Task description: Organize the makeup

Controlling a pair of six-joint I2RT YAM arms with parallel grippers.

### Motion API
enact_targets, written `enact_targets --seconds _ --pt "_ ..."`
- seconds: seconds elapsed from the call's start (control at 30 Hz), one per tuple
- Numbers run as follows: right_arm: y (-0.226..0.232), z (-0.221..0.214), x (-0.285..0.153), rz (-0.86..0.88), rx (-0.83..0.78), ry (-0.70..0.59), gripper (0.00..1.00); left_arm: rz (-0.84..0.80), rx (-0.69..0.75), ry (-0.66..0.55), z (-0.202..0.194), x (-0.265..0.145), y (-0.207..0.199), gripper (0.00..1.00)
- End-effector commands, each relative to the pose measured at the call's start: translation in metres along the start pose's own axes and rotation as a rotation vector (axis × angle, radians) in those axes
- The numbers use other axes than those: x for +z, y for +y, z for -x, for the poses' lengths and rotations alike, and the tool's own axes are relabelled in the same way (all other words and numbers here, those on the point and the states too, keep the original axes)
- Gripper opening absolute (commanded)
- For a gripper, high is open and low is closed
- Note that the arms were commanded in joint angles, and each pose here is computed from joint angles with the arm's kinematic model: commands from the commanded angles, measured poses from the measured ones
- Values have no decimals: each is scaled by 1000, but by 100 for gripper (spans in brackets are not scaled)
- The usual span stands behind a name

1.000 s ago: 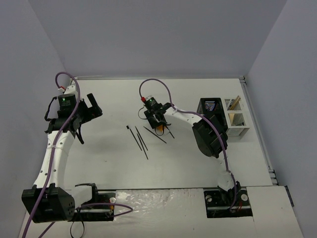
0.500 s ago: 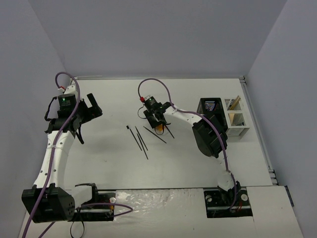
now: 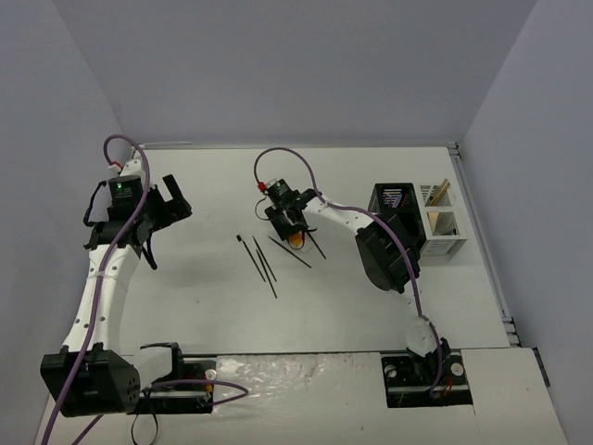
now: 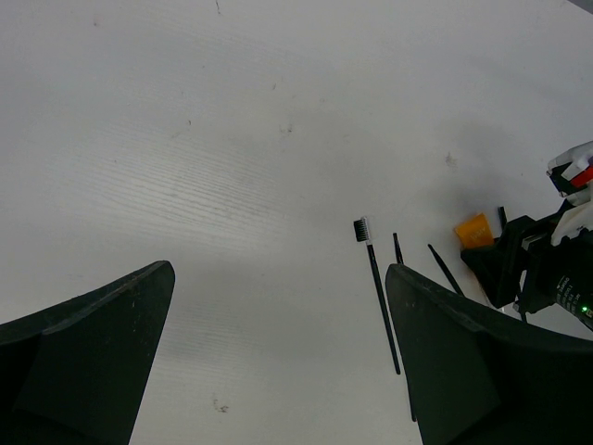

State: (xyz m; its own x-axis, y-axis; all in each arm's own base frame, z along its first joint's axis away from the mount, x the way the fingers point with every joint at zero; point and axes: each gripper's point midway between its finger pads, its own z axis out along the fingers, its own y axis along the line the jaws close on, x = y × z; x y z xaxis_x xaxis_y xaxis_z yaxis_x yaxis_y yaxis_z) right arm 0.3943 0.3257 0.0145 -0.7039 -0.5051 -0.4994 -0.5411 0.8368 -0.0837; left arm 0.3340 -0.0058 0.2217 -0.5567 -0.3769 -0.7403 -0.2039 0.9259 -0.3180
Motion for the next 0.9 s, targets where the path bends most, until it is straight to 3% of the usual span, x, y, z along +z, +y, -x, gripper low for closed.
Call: enact_targets --seconds 0.0,0.17,0.37,0.5,0.67,0.87 --pt "1 15 -10 10 -18 -19 27 -30 -5 -71 24 -6 -8 97" --pt "-4 53 -42 0 -2 -128 15 -25 -3 -75 24 -6 -7 97" --pt "-32 92 -101 -87 58 -297 12 -24 -2 -75 24 -6 -7 97" --pt "-97 104 -175 -264 227 -500 12 -24 -3 -76 25 -6 -7 97" --pt "-187 57 -233 -421 468 -643 12 -24 -4 -80 25 -8 -7 97" --pt "-294 -22 -309 -732 717 -826 16 -25 -4 -81 25 -8 -7 97"
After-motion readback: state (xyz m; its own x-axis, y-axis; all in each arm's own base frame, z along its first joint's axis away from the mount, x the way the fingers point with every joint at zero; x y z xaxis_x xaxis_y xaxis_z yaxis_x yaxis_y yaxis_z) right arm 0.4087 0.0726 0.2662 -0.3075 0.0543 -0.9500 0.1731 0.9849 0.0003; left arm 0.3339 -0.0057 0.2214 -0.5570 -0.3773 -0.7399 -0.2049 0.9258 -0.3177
